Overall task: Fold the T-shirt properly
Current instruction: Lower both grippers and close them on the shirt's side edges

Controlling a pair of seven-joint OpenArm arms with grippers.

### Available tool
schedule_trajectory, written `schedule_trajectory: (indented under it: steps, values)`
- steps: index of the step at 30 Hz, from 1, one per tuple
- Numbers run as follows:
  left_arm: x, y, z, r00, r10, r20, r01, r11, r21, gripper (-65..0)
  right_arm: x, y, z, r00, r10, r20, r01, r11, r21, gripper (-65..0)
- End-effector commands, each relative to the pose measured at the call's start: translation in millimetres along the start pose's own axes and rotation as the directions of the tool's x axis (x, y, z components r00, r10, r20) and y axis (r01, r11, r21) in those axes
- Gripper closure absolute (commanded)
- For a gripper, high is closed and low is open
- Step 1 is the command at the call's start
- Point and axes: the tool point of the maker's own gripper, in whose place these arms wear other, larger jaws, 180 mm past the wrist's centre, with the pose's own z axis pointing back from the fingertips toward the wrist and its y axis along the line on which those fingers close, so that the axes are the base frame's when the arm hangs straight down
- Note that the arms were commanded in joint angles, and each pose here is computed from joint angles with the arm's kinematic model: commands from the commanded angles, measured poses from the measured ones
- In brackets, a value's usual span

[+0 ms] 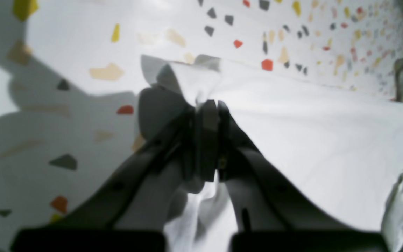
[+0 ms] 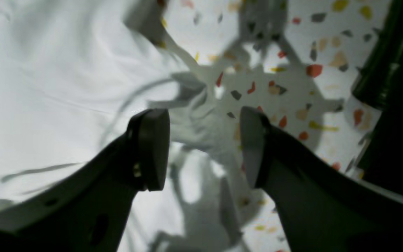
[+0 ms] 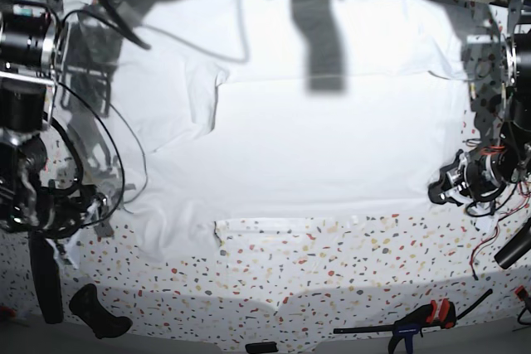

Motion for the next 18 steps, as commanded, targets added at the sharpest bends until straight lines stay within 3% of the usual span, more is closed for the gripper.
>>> schedule_trajectory:
  steps: [1, 4, 7, 11, 18]
  values:
    - [31, -7, 7, 0.997, -0.024, 0.072, 0.026, 1.0, -0.018, 0.0, 25, -9, 8, 0.998, 0.046, 0.045, -0.045, 0.999, -0.031, -32.1]
    - [31, -7, 7, 0.997, -0.023, 0.072, 0.025, 1.0, -0.019, 0.0, 22, -1, -11, 0.985, 0.17, -0.024, -0.171, 0.983, -0.067, -32.0]
    - [31, -7, 7, 0.997, -0.024, 0.071, 0.026, 1.0, -0.018, 0.0, 15, 15, -27, 0.967, 0.245, -0.067, -0.248, 0.968, -0.047, -32.0]
    - [31, -7, 7, 0.997, -0.024, 0.071, 0.026, 1.0, -0.018, 0.0, 10, 27, -43, 0.968, 0.245, -0.051, -0.247, 0.968, -0.036, -32.0]
    - [31, -7, 7, 0.997, -0.024, 0.071, 0.026, 1.0, -0.018, 0.0, -7, 4, -58, 0.961, 0.27, -0.058, -0.275, 0.952, -0.137, -32.0]
